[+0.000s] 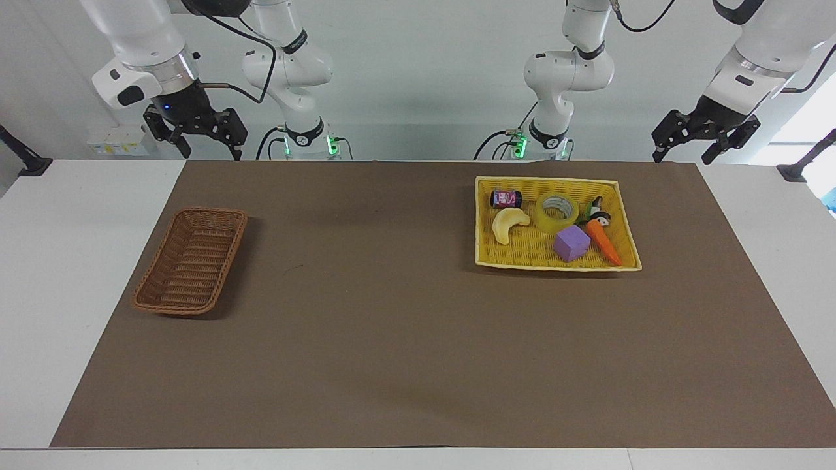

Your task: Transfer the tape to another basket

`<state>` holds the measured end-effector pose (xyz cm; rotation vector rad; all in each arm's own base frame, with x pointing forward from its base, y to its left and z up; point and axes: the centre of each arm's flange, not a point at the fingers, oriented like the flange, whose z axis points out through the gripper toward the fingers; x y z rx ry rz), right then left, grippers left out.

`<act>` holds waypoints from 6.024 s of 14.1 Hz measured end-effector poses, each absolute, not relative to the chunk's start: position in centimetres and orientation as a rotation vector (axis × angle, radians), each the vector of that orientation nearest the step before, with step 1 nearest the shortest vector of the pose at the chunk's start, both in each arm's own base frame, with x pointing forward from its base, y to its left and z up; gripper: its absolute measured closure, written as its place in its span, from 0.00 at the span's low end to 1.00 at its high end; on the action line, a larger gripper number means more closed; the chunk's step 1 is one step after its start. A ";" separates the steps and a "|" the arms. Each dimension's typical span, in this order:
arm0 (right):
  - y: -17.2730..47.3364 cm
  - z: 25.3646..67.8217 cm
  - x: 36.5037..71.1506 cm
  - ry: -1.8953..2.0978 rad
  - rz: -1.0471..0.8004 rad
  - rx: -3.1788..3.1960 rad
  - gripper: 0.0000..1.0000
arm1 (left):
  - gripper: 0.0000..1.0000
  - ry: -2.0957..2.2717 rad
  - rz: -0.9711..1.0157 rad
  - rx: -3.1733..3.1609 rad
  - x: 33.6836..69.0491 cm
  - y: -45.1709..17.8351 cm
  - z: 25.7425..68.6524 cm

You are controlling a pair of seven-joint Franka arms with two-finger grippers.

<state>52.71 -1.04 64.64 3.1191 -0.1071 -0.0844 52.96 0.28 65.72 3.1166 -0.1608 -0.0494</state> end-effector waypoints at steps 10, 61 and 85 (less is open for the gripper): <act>-1.0 64.6 52.7 -0.107 -0.084 3.119 0.00 | 0.00 -0.132 -0.059 3.117 52.8 1.3 65.7; -1.3 64.2 52.5 -0.114 -0.105 3.119 0.00 | 0.00 -0.392 -0.236 3.082 39.2 -6.5 32.5; -1.3 64.2 52.4 -0.114 -0.108 3.119 0.00 | 0.78 -0.390 -0.325 3.070 43.7 -7.1 43.2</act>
